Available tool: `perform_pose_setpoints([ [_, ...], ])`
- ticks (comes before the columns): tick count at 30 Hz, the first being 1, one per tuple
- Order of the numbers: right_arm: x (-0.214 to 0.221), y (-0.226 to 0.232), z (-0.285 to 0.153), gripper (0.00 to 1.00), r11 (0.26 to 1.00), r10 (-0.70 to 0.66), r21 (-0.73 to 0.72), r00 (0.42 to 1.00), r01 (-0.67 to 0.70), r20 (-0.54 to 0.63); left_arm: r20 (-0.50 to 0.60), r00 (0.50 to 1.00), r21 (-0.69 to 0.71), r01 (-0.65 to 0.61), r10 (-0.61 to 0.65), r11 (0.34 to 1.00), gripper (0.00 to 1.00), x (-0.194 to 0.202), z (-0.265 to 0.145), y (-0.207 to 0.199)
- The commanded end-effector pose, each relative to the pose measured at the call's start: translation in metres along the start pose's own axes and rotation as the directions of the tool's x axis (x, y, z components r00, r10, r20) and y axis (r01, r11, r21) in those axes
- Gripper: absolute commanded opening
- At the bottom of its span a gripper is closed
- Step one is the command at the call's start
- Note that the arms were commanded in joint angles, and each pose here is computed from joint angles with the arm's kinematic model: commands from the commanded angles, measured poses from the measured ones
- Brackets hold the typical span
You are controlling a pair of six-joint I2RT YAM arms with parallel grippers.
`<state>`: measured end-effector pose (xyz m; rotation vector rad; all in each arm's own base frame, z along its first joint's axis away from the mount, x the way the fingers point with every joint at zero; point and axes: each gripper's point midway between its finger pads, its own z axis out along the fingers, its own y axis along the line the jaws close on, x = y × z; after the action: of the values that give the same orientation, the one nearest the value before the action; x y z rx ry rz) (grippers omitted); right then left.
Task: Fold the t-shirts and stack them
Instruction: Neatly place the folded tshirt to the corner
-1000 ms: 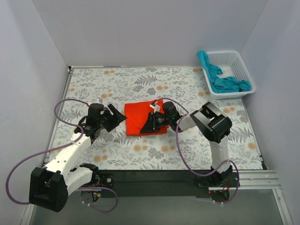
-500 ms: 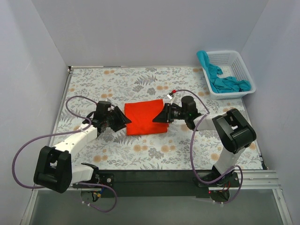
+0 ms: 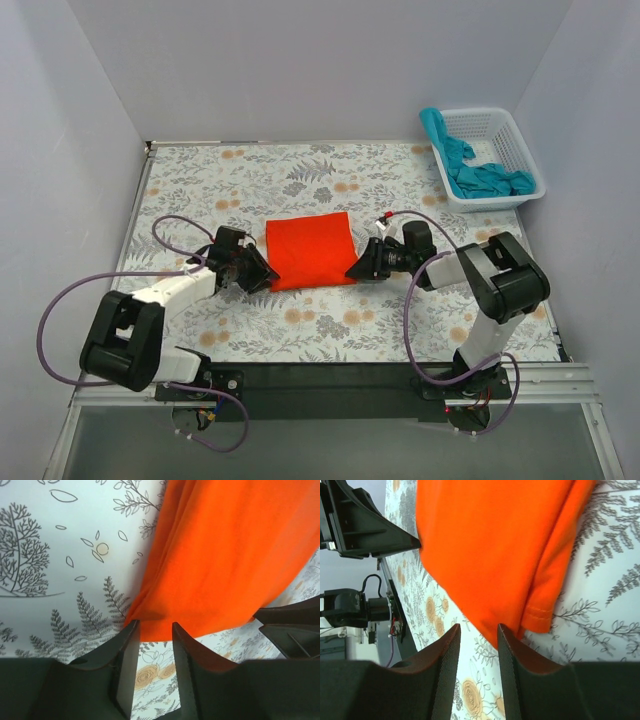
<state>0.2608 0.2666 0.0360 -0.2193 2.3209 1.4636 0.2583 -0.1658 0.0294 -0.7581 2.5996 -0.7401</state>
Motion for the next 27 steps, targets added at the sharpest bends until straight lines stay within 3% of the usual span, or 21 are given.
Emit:
perform_pose_setpoints([
  [1, -0.016, 0.019, -0.011, 0.43, 0.995, -0.097, -0.009, 0.994, 0.097, 0.055, 0.110, 0.994, 0.046, -0.028, 0.023, 0.999, 0.36, -0.021, -0.026, -0.021],
  [2, -0.017, 0.025, -0.016, 0.47, 0.995, -0.100, 0.010, 0.993, 0.100, 0.054, 0.142, 0.989, 0.047, -0.051, 0.043, 0.998, 0.45, -0.028, -0.033, -0.026],
  [4, -0.028, 0.023, -0.018, 0.56, 0.984, -0.160, 0.087, 0.985, 0.154, 0.070, 0.199, 0.977, 0.070, -0.091, 0.075, 0.993, 0.53, -0.036, -0.050, -0.036],
  [9, -0.037, 0.010, -0.030, 0.66, 0.903, -0.240, 0.364, 0.971, 0.227, -0.011, 0.286, 0.941, -0.003, -0.190, 0.183, 0.982, 0.63, -0.052, -0.072, -0.032],
  [12, -0.046, 0.005, -0.030, 0.68, 0.841, -0.274, 0.473, 0.961, 0.262, -0.046, 0.350, 0.907, -0.078, -0.222, 0.235, 0.972, 0.64, -0.063, -0.080, -0.020],
  [18, -0.055, 0.004, -0.017, 0.68, 0.798, -0.282, 0.532, 0.955, 0.285, -0.089, 0.402, 0.867, -0.147, -0.256, 0.294, 0.956, 0.64, -0.072, -0.089, -0.007],
  [27, -0.036, -0.011, 0.007, 0.68, 0.778, -0.239, 0.552, 0.954, 0.299, -0.180, 0.401, 0.871, -0.129, -0.254, 0.285, 0.958, 0.64, -0.070, -0.081, -0.006],
])
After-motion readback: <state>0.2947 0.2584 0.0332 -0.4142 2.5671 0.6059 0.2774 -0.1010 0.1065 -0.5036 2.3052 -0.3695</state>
